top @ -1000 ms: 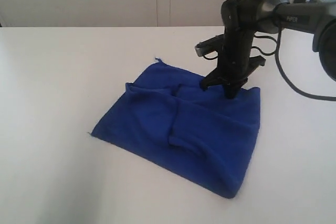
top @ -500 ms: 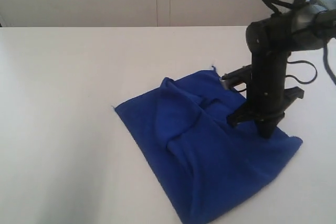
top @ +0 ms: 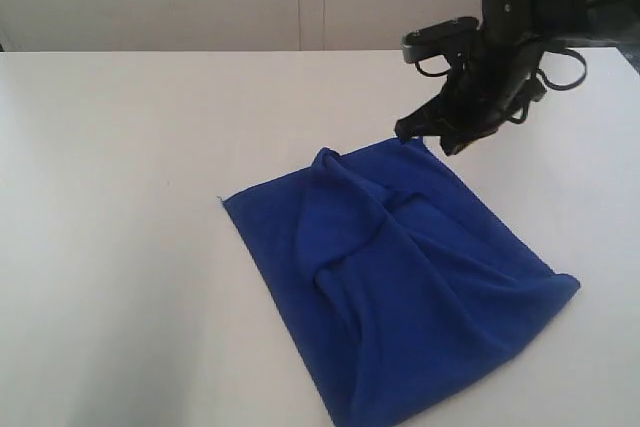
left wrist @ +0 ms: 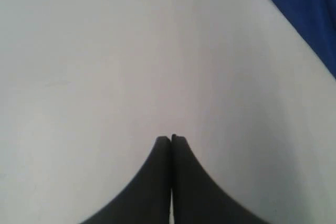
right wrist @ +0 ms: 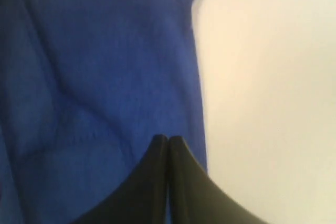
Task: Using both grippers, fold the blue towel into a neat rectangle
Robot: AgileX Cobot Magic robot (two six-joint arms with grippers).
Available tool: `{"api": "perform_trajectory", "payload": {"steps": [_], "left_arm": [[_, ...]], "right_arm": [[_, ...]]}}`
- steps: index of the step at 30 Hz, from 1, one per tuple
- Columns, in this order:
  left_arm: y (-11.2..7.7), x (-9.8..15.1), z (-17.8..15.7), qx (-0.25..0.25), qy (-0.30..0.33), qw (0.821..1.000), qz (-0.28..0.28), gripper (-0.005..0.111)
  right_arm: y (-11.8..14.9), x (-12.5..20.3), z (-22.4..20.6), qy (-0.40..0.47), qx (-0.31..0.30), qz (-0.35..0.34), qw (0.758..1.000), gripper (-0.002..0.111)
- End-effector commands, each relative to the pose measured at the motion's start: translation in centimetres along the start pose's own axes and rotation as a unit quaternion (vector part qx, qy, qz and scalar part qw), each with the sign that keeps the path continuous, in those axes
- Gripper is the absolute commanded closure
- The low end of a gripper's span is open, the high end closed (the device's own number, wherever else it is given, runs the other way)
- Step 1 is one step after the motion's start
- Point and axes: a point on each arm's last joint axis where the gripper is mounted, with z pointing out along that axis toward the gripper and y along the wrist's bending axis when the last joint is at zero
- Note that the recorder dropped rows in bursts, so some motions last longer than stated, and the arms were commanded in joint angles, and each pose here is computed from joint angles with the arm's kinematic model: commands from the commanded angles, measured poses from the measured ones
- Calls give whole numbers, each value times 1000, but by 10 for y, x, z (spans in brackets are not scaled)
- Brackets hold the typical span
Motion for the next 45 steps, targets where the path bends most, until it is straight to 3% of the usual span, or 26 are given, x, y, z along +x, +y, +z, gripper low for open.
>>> {"api": "perform_trajectory", "payload": {"steps": [1, 7, 16, 30, 37, 41, 45], "left_arm": [[0, 2, 0, 3, 3, 1000, -6, 107], [0, 2, 0, 3, 3, 1000, -6, 107], [0, 2, 0, 3, 3, 1000, -6, 107], [0, 2, 0, 3, 3, 1000, -6, 107], [0, 2, 0, 3, 3, 1000, -6, 107], [0, 2, 0, 3, 3, 1000, -6, 107], [0, 2, 0, 3, 3, 1000, -6, 107]], "right_arm": [[-7, -24, 30, -36, 2, 26, 999, 108], [-8, -36, 72, -50, 2, 35, 998, 108], [-13, -29, 102, -41, 12, 25, 999, 108], [-81, -12, 107, -16, 49, 99, 994, 108], [-96, -25, 73, -48, 60, 115, 990, 108], [-79, -40, 21, -89, 25, 133, 987, 108], [-16, -45, -21, -60, -37, 42, 997, 108]]}}
